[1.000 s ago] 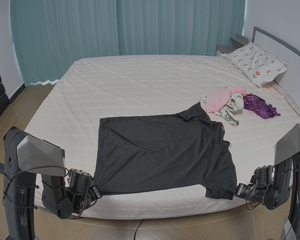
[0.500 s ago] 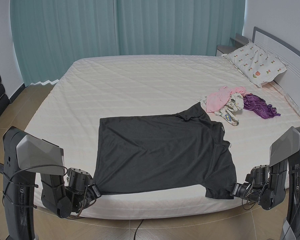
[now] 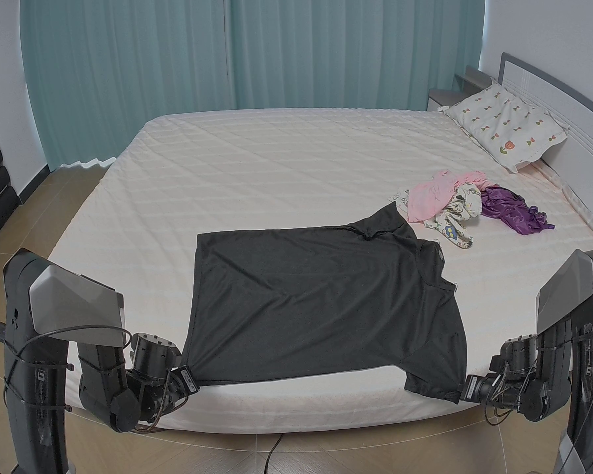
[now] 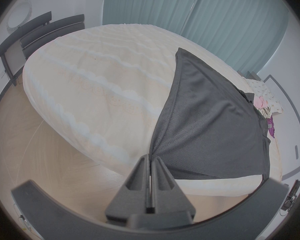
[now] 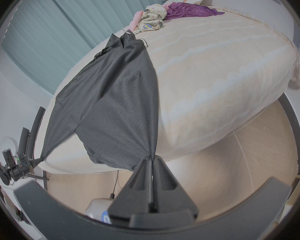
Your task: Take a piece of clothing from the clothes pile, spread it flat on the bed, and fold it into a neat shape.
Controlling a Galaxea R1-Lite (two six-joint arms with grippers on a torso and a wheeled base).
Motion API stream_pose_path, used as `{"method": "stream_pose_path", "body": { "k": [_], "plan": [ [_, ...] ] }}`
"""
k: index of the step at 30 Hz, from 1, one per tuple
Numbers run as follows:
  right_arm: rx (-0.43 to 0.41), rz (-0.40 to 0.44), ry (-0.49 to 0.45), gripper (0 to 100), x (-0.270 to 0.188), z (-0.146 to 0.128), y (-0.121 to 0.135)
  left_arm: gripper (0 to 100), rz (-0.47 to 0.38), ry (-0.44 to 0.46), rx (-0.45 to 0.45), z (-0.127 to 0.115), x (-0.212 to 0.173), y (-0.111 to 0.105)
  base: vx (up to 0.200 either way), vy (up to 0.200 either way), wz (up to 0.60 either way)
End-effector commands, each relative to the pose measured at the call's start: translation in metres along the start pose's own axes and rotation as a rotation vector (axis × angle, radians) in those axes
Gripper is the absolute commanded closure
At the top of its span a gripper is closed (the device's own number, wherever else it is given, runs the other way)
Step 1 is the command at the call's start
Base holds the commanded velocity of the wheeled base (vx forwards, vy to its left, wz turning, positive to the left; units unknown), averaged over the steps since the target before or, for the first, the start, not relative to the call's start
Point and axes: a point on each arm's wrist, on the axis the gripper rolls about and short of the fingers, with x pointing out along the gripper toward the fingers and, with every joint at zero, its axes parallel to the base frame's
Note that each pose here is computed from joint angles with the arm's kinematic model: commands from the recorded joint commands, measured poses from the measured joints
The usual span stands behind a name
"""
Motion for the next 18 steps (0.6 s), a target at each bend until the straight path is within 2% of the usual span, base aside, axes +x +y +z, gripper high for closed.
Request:
{"method": "stream_pose_path", "body": {
  "k": [1,10,17,18],
  "plan": [
    [-0.012,-0.023,0.030,100,-0.008,-0.005,-0.006,100,0.009,0.001,0.016,0.001,-0.003,0.004,0.000,0.000,0.00],
    [-0.058,-0.058,0.076,100,-0.020,-0.014,-0.016,100,0.048,0.025,0.073,0.000,-0.005,0.015,0.000,0.000,0.00],
    [-0.066,-0.057,0.069,100,-0.017,-0.015,-0.017,100,0.053,0.038,0.081,-0.004,-0.007,0.017,0.000,0.000,0.00],
    [-0.069,-0.054,0.067,0,-0.016,-0.014,-0.016,100,0.053,0.037,0.081,-0.004,-0.007,0.017,0.000,0.000,0.00]
  ]
}}
